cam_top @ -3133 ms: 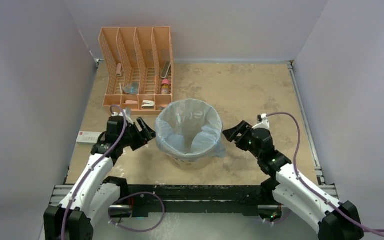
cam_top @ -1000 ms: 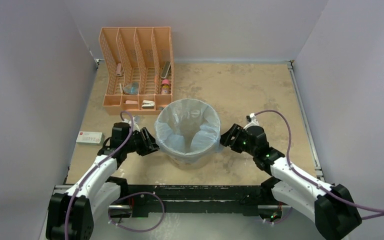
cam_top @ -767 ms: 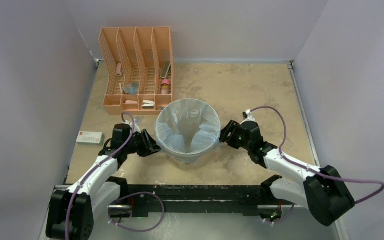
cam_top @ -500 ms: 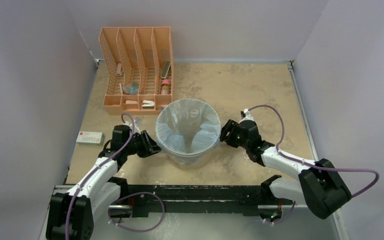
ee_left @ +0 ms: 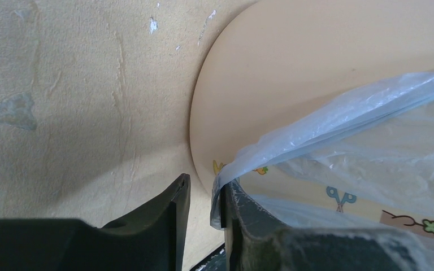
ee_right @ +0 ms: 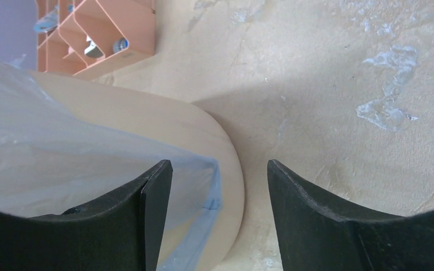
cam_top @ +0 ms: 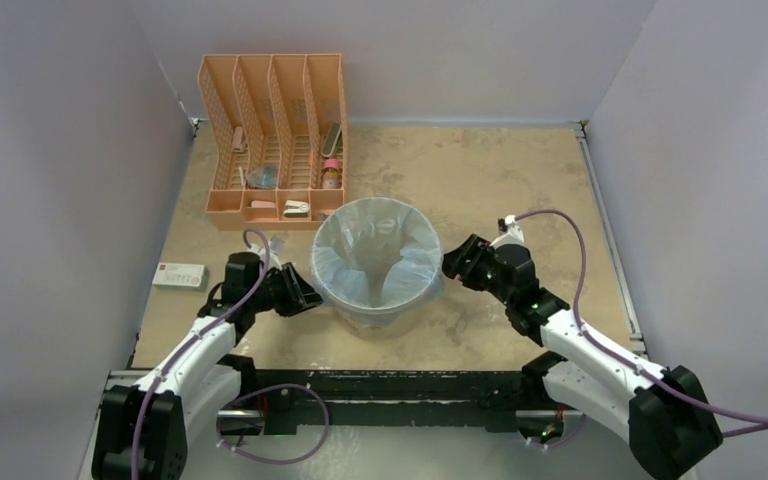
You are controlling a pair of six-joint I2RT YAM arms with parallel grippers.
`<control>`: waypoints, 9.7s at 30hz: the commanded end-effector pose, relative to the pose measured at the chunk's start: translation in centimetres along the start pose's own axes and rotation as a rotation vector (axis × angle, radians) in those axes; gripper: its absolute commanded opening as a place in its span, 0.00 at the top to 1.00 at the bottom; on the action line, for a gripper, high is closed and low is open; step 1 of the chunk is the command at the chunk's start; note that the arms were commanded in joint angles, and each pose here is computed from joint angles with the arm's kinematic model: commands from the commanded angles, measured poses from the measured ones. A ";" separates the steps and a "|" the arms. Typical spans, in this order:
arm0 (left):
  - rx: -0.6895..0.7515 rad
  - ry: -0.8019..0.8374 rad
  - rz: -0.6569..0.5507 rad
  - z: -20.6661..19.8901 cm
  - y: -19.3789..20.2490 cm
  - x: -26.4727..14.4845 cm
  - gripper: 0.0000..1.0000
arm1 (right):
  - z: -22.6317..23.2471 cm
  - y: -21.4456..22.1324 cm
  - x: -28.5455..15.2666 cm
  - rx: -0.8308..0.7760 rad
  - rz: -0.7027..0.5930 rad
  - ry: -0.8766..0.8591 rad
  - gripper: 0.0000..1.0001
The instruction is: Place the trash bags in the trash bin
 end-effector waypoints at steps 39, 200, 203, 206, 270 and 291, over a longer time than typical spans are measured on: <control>-0.057 -0.130 -0.020 2.8 0.5 0.2 0.26 | -3.9 4.3 2.5 0.041 0.179 0.152 0.19; 0.098 -0.021 -0.069 1.0 -0.9 0.4 0.29 | 15.7 12.5 5.2 -0.864 0.612 -0.129 0.48; 0.099 -0.020 -0.072 1.0 -1.0 0.4 0.29 | 14.4 14.1 5.5 -0.857 0.675 -0.125 0.47; 0.097 -0.023 -0.074 1.0 -1.0 0.4 0.29 | 12.4 16.3 6.1 -0.848 0.747 -0.115 0.48; 0.695 0.441 -0.170 -26.8 -8.7 -12.7 0.16 | 5.9 -7.2 -0.5 -0.066 -0.103 -0.264 0.05; 0.804 -0.109 0.087 -22.8 -0.1 2.7 0.30 | 0.4 2.9 0.1 0.011 0.213 -0.267 0.20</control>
Point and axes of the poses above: each gripper's point midway between its finger pads, its own x axis out along the fingers, its own z axis along the line the jaws close on, y = z × x, the point moved 2 cm from there along -x, back along the fingers, and after that the axes turned 3 degrees about -x, right-handed, at the moved point
